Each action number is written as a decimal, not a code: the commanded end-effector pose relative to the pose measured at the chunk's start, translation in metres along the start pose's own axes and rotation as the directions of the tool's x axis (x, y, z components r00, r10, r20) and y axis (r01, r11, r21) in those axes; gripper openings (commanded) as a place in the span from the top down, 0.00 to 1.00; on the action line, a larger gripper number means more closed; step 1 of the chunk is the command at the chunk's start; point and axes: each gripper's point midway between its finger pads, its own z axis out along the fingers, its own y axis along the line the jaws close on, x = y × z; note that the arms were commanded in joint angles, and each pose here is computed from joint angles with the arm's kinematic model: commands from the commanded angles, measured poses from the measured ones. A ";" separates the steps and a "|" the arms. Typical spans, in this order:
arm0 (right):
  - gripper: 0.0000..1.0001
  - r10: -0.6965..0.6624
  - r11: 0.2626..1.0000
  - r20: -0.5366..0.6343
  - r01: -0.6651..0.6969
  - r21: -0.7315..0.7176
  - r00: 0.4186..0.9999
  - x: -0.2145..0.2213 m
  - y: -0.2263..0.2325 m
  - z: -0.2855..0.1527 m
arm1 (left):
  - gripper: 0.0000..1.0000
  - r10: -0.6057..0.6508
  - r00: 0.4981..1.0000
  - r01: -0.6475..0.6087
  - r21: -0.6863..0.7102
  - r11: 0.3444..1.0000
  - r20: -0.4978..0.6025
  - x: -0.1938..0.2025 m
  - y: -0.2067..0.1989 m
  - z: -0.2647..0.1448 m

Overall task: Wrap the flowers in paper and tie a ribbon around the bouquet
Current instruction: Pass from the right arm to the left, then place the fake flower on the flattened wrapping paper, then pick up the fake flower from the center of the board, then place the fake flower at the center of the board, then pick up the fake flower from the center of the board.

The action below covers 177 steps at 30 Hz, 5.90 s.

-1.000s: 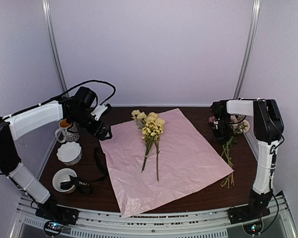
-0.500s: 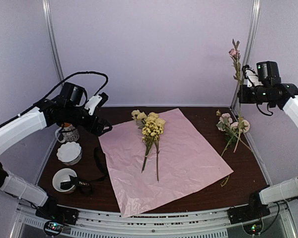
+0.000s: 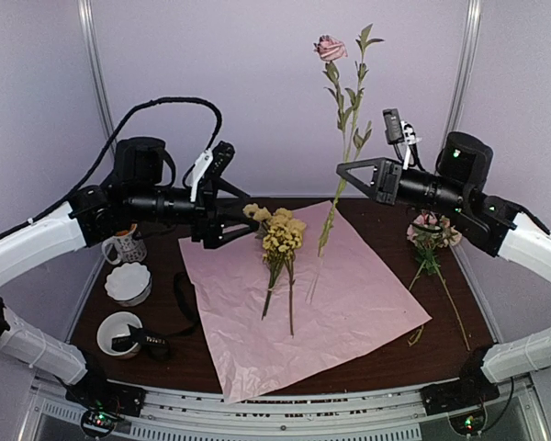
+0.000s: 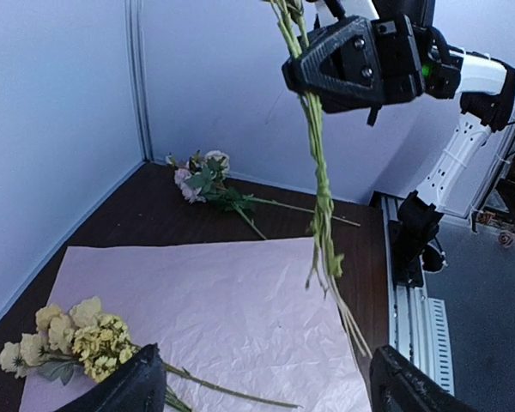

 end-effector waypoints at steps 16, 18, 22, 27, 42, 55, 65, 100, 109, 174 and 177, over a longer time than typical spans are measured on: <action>1.00 0.069 0.953 -0.062 -0.084 -0.292 0.996 0.031 0.078 0.086 | 0.74 -0.085 0.993 0.071 0.158 0.985 0.085 -0.021 -0.019 0.046; 1.00 0.070 0.953 -0.072 -0.088 -0.291 0.995 0.033 0.078 0.087 | 0.80 -0.093 0.992 0.079 0.155 0.985 0.081 -0.020 -0.018 0.048; 1.00 0.065 0.957 -0.092 -0.088 -0.276 0.994 0.038 0.075 0.088 | 1.00 -0.120 0.989 0.108 0.134 0.985 0.082 -0.019 -0.013 0.049; 0.39 0.059 0.996 -0.093 -0.065 -0.066 0.994 0.038 0.032 0.082 | 1.00 -0.316 0.947 0.316 0.008 0.949 0.061 -0.005 0.024 0.051; 0.00 0.197 0.636 -0.268 0.085 0.767 0.943 0.090 -0.162 -0.031 | 1.00 -0.856 0.507 0.828 -0.217 0.516 -0.101 0.172 0.135 0.091; 0.00 0.517 0.122 -0.299 0.277 0.953 0.802 0.137 -0.279 -0.218 | 0.71 -0.900 0.407 0.884 -0.181 0.431 -0.155 0.201 0.142 0.123; 0.00 0.797 0.179 -0.348 0.356 0.917 0.494 0.213 -0.318 -0.260 | 0.26 -0.866 0.475 0.820 -0.276 0.500 -0.157 0.196 0.133 0.111; 1.00 0.788 0.085 -0.440 0.632 0.770 0.430 0.196 -0.339 -0.311 | 0.09 -0.474 0.839 0.227 -0.619 0.752 -0.268 0.144 0.129 0.024; 1.00 0.599 -0.138 -0.486 0.680 0.720 0.637 0.099 -0.292 -0.305 | 0.08 -0.387 0.875 0.138 -0.617 0.775 -0.290 0.113 0.135 0.015; 0.18 0.742 -0.052 -0.098 0.203 0.978 0.663 0.192 -0.412 -0.247 | 0.02 -0.370 0.860 0.056 -0.654 0.754 -0.352 0.116 0.154 -0.071; 0.27 0.763 -0.037 -0.089 0.181 0.983 0.640 0.206 -0.414 -0.245 | 0.02 -0.369 0.859 0.050 -0.659 0.750 -0.355 0.116 0.155 -0.072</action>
